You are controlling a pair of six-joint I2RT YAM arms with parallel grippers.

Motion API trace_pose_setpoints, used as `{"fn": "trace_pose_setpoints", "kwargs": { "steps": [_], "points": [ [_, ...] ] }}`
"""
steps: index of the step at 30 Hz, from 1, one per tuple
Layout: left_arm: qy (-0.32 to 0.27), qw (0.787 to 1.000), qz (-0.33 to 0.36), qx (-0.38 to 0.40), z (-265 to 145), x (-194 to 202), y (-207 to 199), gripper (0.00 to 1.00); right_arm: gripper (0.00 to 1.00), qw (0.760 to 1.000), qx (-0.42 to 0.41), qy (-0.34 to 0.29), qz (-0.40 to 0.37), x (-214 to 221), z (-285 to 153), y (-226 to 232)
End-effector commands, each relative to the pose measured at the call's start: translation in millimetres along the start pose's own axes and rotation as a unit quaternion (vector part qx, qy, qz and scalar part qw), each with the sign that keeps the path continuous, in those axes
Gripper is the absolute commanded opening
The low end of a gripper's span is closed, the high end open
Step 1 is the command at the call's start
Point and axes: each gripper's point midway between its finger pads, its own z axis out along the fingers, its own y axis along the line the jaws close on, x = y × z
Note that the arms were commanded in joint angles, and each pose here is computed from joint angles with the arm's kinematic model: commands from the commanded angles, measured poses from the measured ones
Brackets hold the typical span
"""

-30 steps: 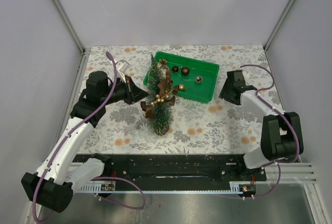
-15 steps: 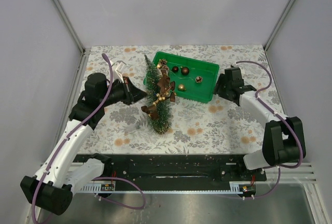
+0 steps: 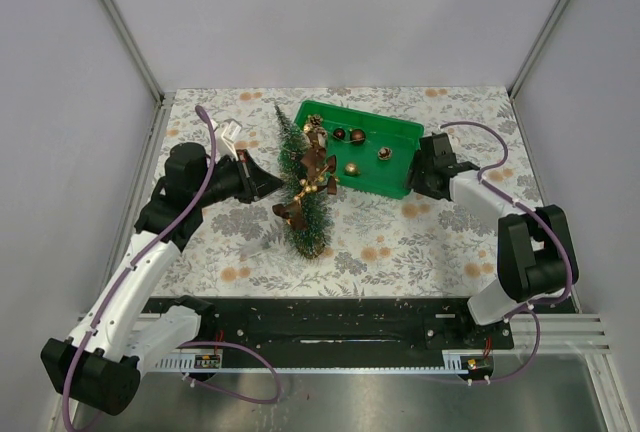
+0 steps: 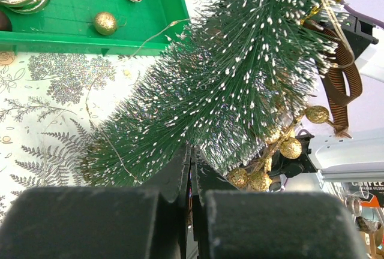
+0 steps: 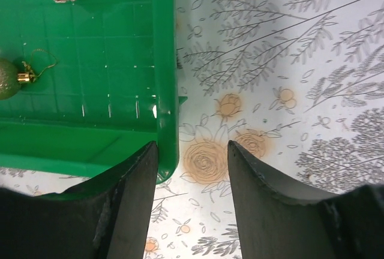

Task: Decorate the small christmas tree

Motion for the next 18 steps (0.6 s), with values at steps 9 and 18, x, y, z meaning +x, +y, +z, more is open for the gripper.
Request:
{"fn": "trace_pose_setpoints", "kwargs": {
  "steps": [9,18],
  "points": [
    [-0.030,1.000,0.010,-0.002,-11,-14,-9,0.00,0.60,0.995,0.086,-0.054,0.002,-41,-27,-46],
    [-0.033,0.999,0.004,-0.006,-12,-11,-6,0.00,0.65,0.988,-0.023,-0.153,0.019,-116,-75,8]
  ]
}}
